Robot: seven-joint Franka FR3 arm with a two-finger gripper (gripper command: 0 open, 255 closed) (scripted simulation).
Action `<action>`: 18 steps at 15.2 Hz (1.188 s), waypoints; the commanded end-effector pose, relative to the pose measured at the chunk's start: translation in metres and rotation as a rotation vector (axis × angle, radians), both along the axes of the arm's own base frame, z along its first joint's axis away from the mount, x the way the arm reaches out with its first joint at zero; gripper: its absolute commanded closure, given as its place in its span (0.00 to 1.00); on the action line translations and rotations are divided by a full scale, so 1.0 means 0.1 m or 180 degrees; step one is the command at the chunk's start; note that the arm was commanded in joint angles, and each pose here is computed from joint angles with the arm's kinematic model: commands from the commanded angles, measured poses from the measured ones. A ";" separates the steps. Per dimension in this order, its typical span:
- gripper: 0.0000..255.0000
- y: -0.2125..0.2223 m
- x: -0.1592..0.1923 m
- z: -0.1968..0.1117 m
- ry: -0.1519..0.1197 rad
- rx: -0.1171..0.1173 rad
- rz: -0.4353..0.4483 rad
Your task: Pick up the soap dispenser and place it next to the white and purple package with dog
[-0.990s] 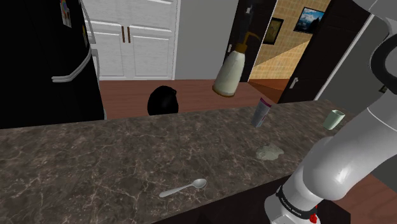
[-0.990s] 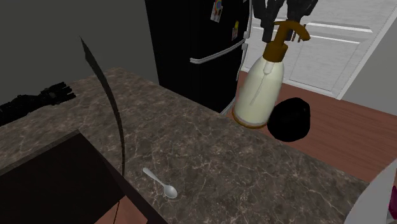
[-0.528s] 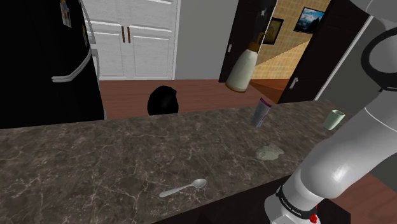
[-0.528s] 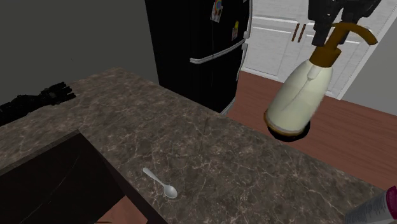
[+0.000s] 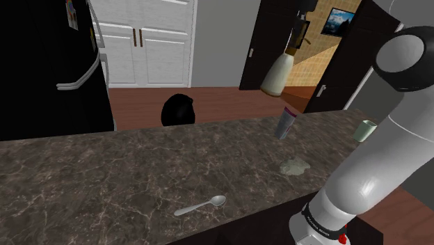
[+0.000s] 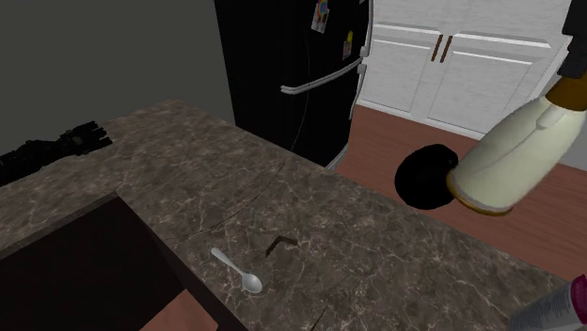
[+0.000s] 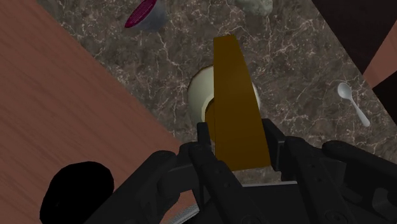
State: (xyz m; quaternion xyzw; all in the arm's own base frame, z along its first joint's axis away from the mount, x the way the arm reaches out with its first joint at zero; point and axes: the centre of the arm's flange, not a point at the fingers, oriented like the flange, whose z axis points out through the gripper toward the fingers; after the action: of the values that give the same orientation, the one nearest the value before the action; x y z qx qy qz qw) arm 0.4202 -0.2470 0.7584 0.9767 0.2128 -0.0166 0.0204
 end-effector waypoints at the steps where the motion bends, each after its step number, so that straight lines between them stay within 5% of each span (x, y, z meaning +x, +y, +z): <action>1: 1.00 -0.26 -0.05 -0.02 0.0000 -0.0002 0.0008; 6: 1.00 -0.91 -0.14 -0.02 0.0000 -0.0002 0.0008; 18: 1.00 -0.91 -0.14 -0.65 0.0000 -0.0002 0.0008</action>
State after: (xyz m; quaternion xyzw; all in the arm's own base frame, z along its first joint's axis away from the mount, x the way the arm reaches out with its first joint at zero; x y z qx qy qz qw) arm 0.4063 -0.3381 0.6994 0.9765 0.2139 -0.0170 0.0202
